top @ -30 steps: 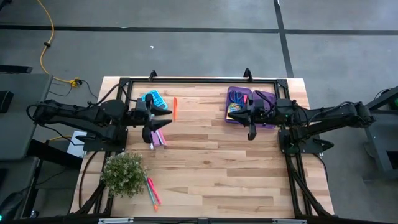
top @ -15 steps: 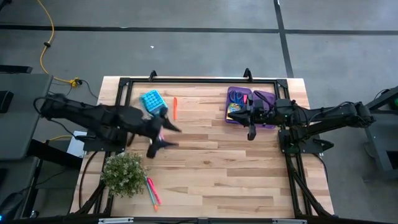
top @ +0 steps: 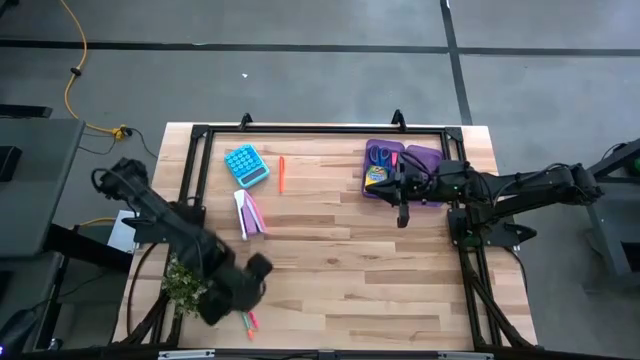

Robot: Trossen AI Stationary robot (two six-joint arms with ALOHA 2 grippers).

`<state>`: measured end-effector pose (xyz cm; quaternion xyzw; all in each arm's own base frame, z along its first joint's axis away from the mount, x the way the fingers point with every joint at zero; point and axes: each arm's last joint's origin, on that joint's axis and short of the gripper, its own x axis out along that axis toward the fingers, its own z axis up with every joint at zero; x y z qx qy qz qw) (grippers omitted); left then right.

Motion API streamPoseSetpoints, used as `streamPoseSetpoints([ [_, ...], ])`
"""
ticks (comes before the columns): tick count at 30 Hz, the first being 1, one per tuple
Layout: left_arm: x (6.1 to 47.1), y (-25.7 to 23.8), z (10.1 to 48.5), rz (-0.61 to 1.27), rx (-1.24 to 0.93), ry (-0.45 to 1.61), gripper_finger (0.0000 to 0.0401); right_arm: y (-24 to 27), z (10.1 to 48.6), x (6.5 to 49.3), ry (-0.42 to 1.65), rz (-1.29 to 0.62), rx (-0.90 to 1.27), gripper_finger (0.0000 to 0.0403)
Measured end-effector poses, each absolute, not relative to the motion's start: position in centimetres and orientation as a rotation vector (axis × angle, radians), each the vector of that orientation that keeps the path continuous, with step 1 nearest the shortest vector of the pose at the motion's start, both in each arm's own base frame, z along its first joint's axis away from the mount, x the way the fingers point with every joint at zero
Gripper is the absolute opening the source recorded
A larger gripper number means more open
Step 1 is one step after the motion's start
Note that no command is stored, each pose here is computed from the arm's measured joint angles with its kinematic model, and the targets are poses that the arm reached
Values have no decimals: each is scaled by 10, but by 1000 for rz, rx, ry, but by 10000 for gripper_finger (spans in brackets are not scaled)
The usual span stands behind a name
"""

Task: Pack school essentials
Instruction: Put the light blue pencil into the violet supply box

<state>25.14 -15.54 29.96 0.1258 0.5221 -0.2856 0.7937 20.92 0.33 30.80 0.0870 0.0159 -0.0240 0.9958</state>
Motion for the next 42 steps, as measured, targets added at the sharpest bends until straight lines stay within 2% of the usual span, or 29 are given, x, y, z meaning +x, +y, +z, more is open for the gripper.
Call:
streamPoseSetpoints([
  [4, 249, -190, 274, -690, 387, 1181, 233, 3, 305, 209, 57, -50, 172, 0],
  [8, 249, -210, 250, -681, 509, 1223, 226, 3, 304, 209, 70, -52, 172, 0],
  [17, 255, -238, 209, -759, 472, 1312, 207, 2, 303, 209, 80, -102, 168, 0],
  [31, 263, -250, 167, -739, 529, 1395, 204, 2, 303, 209, 80, -108, 168, 0],
  [42, 259, -246, 148, -755, 561, 1371, 203, 2, 303, 209, 80, -108, 175, 0],
])
